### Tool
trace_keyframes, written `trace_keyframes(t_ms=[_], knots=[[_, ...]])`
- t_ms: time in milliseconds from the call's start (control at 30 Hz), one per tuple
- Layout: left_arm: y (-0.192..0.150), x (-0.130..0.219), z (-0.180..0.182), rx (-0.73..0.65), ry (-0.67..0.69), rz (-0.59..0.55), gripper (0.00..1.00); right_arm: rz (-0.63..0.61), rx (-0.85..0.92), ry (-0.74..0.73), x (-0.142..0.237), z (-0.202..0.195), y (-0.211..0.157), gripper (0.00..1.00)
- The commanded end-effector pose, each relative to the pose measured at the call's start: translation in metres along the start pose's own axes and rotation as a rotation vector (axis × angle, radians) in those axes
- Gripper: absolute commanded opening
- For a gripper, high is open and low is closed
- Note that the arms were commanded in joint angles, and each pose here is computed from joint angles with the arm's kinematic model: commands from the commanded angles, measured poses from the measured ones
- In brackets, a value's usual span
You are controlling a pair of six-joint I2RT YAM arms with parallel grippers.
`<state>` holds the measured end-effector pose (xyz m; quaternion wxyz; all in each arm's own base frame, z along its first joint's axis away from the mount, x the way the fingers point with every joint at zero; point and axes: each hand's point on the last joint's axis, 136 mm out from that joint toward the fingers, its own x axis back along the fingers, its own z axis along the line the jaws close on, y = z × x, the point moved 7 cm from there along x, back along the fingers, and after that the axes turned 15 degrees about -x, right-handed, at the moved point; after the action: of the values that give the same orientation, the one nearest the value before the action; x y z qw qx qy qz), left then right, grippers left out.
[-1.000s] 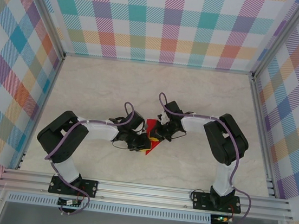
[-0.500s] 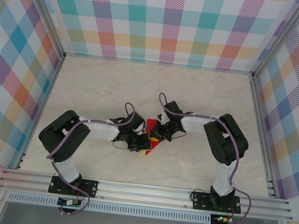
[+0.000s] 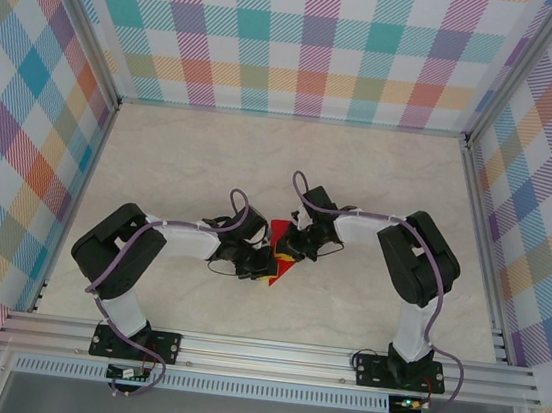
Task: Fold a paper plane with a square sheet of paper (pick it up from the middle)
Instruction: Third fold the triangle at the center of the table.
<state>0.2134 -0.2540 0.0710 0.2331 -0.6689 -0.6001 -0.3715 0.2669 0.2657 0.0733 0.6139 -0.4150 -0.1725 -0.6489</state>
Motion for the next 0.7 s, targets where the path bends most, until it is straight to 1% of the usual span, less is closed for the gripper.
trace_keyframes(t_ms=[0,67,133,267,333,500,567,667], knots=[[-0.019,-0.007,0.02,0.037,0.126,0.066,0.09,-0.105,0.012,-0.034,0.022,0.003,-0.004,0.17],[-0.02,-0.006,0.023,0.044,0.144,0.071,0.09,-0.161,0.016,-0.038,0.032,0.004,-0.005,0.24],[-0.022,-0.006,0.025,0.049,0.162,0.074,0.09,-0.204,0.023,-0.028,0.04,0.003,-0.008,0.27],[-0.023,-0.006,0.029,0.059,0.184,0.076,0.08,-0.244,0.029,0.0,0.049,-0.003,-0.016,0.29],[-0.024,-0.006,0.03,0.063,0.191,0.075,0.08,-0.232,0.032,0.014,0.048,-0.008,-0.021,0.26],[-0.024,-0.006,0.033,0.074,0.217,0.08,0.07,-0.161,0.063,0.059,0.04,-0.009,-0.033,0.11],[-0.024,-0.006,0.033,0.076,0.221,0.081,0.07,-0.141,0.07,0.07,0.035,-0.008,-0.036,0.09],[-0.024,-0.005,0.034,0.079,0.238,0.083,0.07,-0.127,0.074,0.076,0.03,-0.006,-0.038,0.08]])
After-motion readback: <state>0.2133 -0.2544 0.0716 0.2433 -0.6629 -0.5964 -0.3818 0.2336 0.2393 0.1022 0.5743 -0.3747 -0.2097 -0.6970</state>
